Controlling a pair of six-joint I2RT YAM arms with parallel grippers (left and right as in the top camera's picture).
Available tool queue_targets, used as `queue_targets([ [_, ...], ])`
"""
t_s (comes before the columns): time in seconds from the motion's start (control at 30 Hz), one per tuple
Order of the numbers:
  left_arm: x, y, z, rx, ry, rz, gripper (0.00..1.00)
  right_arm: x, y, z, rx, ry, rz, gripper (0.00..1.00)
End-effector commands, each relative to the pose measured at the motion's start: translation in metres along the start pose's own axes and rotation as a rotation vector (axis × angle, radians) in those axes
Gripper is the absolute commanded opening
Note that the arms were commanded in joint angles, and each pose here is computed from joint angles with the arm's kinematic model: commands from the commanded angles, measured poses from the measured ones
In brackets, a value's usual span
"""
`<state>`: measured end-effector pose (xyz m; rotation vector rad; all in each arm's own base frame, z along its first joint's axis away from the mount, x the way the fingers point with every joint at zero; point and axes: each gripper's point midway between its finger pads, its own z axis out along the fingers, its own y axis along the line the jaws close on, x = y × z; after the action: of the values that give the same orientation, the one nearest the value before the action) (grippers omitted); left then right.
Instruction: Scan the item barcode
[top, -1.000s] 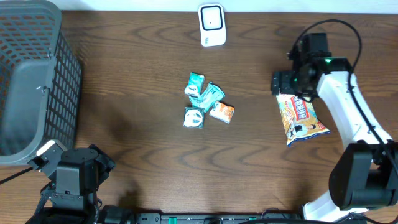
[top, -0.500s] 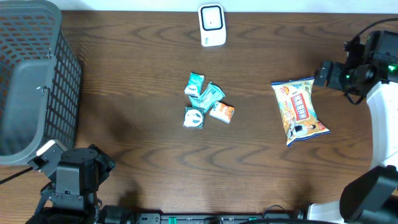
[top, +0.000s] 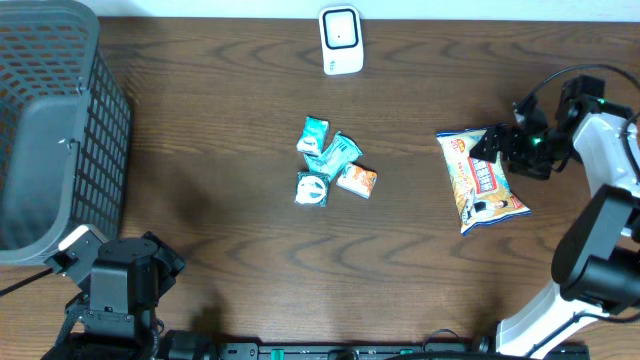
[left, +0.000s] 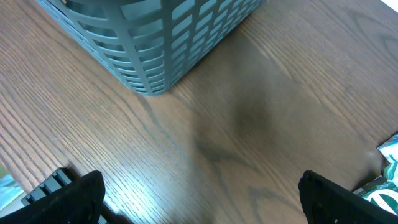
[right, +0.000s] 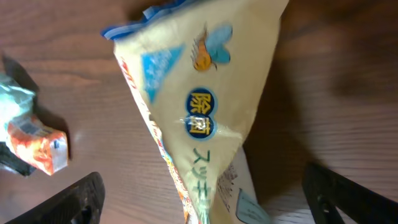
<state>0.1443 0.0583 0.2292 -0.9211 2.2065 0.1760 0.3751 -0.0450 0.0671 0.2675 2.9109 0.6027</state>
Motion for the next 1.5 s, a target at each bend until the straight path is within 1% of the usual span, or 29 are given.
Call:
queue_targets([
  [0.0,-0.002,0.004,0.000,-0.017,-0.012,-0.018,0.98,0.011,0.001,0.018,-0.061,0.064,0.019,0.89],
  [0.13,-0.002,0.004,0.000,-0.017,-0.012,-0.018,0.98,0.021,0.003,0.030,-0.090,0.116,0.039,0.74],
  [0.2,-0.002,0.004,0.000,-0.017,-0.012,-0.018,0.98,0.023,0.007,0.033,-0.094,0.127,0.022,0.62],
  [0.23,-0.002,0.004,0.000,-0.017,-0.012,-0.018,0.98,0.025,0.009,0.035,-0.096,0.131,0.009,0.53],
  [0.3,-0.002,0.004,0.000,-0.017,-0.012,-0.017,0.98,0.027,0.014,0.037,-0.097,0.143,-0.009,0.44],
  [0.33,-0.002,0.004,0.000,-0.017,-0.012,-0.018,0.98,0.028,0.016,0.038,-0.098,0.147,-0.015,0.36],
  [0.37,-0.002,0.004,0.000,-0.017,-0.012,-0.018,0.98,0.029,0.021,0.040,-0.099,0.155,-0.027,0.13],
  [0.4,-0.002,0.004,0.000,-0.017,-0.012,-0.018,0.98,0.030,0.024,0.041,-0.099,0.160,-0.035,0.01],
  [0.57,-0.002,0.004,0.000,-0.017,-0.012,-0.017,0.98,0.036,0.039,0.048,-0.081,0.195,-0.069,0.01],
  [0.63,-0.002,0.004,0.000,-0.017,-0.012,-0.017,0.98,0.039,0.034,0.054,0.041,0.212,-0.051,0.01],
  [0.67,-0.002,0.004,0.000,-0.017,-0.012,-0.018,0.98,0.040,0.024,0.056,0.164,0.218,-0.028,0.01],
  [0.83,-0.002,0.004,0.000,-0.017,-0.012,-0.018,0.98,0.040,0.003,0.051,0.560,0.182,-0.017,0.01],
  [0.9,-0.002,0.004,0.000,-0.017,-0.012,-0.018,0.98,0.038,0.009,0.049,0.688,0.142,-0.055,0.01],
  [1.07,-0.002,0.004,0.000,-0.017,-0.012,-0.018,0.98,0.035,0.035,0.046,0.890,0.043,-0.177,0.01],
  [1.2,-0.002,0.004,0.000,-0.017,-0.012,-0.018,0.98,0.036,0.068,0.032,1.097,-0.101,-0.296,0.01],
  [1.3,-0.002,0.004,0.000,-0.017,-0.012,-0.018,0.98,0.040,0.092,0.027,1.169,-0.198,-0.360,0.01],
  [1.37,-0.002,0.004,0.000,-0.017,-0.012,-0.018,0.98,0.047,0.109,0.033,1.161,-0.230,-0.403,0.01],
  [1.47,-0.002,0.004,0.000,-0.017,-0.012,-0.018,0.98,0.056,0.127,0.042,1.132,-0.278,-0.408,0.01],
])
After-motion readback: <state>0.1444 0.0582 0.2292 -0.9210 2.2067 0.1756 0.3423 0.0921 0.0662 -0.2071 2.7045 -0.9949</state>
